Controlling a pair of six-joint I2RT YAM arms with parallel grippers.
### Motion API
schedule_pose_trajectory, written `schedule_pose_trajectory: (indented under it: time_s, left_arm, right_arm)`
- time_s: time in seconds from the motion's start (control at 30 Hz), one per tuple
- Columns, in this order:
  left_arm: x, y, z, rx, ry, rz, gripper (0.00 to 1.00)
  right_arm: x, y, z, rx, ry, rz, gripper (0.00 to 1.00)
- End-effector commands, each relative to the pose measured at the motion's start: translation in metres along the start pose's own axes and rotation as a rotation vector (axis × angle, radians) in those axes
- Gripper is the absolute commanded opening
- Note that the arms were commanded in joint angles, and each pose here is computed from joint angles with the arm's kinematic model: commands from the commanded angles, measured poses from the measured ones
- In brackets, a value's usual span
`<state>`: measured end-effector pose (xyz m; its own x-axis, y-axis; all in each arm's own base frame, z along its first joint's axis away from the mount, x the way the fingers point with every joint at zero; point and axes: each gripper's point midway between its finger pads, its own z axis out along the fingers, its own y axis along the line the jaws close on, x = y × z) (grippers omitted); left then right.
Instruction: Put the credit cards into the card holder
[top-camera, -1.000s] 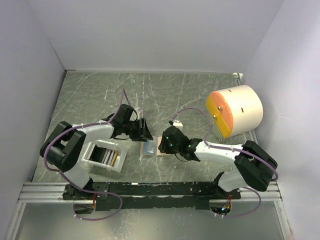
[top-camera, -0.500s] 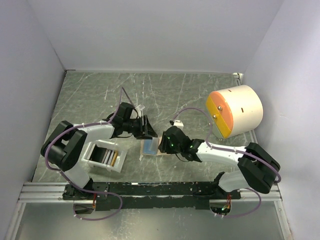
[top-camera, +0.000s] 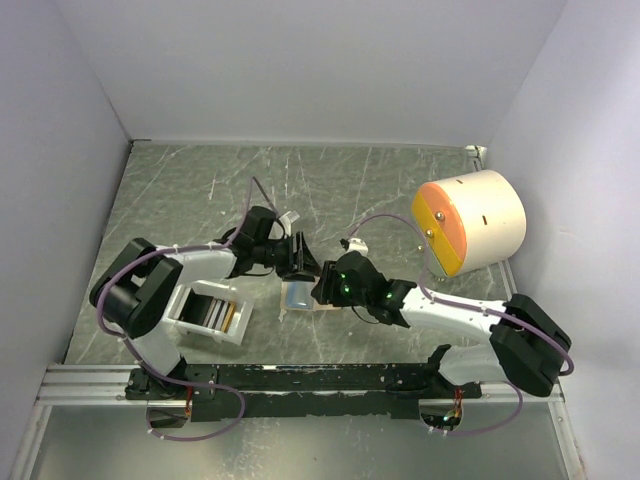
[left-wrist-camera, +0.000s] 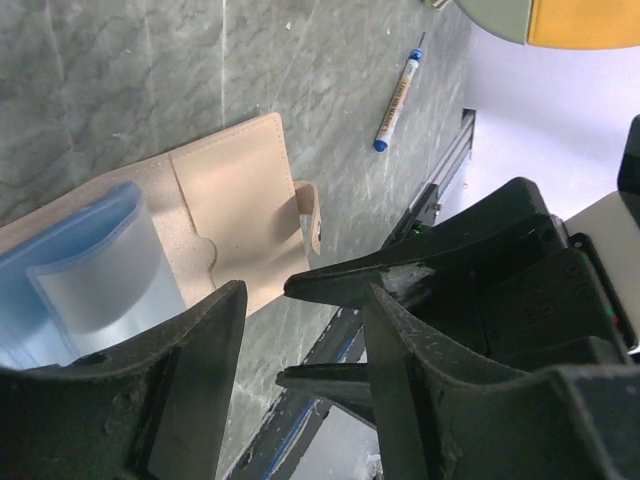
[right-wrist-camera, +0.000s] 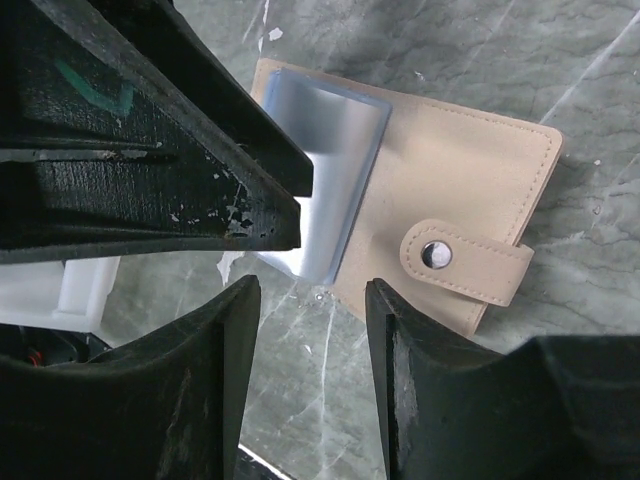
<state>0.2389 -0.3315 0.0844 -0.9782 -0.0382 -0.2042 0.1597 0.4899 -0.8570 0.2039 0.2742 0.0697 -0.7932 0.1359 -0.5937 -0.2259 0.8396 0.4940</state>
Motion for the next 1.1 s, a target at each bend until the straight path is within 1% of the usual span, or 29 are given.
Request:
schedule_pose_trajectory:
  time_s: [0.0, 0.03, 0.1, 0.17, 0.23, 0.33, 0.53, 1.07]
  left_arm:
    - [-0.022, -0.002, -0.013, -0.145, -0.070, 0.104, 0.62]
    - [-0.027, 0.007, -0.019, -0.218, -0.092, 0.124, 0.64]
    - [-0.030, 0.019, -0.030, -0.307, -0.103, 0.152, 0.66]
    - [-0.030, 0.032, -0.039, -0.380, -0.111, 0.155, 0.68]
    - [-0.028, 0.041, -0.045, -0.411, -0.118, 0.152, 0.71]
    - [-0.022, 0.046, -0.047, -0.404, -0.120, 0.145, 0.74]
    - [-0.018, 0.049, -0.042, -0.363, -0.104, 0.150, 0.77]
    - [-0.016, 0.050, -0.030, -0.297, -0.076, 0.155, 0.78]
  right_arm:
    - [-0.004, 0.004, 0.004, 0.012, -0.004, -0.005, 0.47]
    - [-0.004, 0.003, 0.004, 0.015, -0.006, -0.005, 0.47]
    - [0.000, -0.002, 0.005, 0.024, -0.004, -0.003, 0.47]
    - [0.001, -0.006, 0.006, 0.038, -0.005, -0.003, 0.46]
    - [0.003, -0.009, 0.007, 0.051, -0.001, -0.004, 0.46]
    - [0.005, -0.011, 0.009, 0.058, 0.005, -0.008, 0.46]
    - [0.007, -0.013, 0.012, 0.067, 0.016, -0.014, 0.46]
    - [0.008, -0.010, 0.016, 0.064, 0.031, -0.016, 0.46]
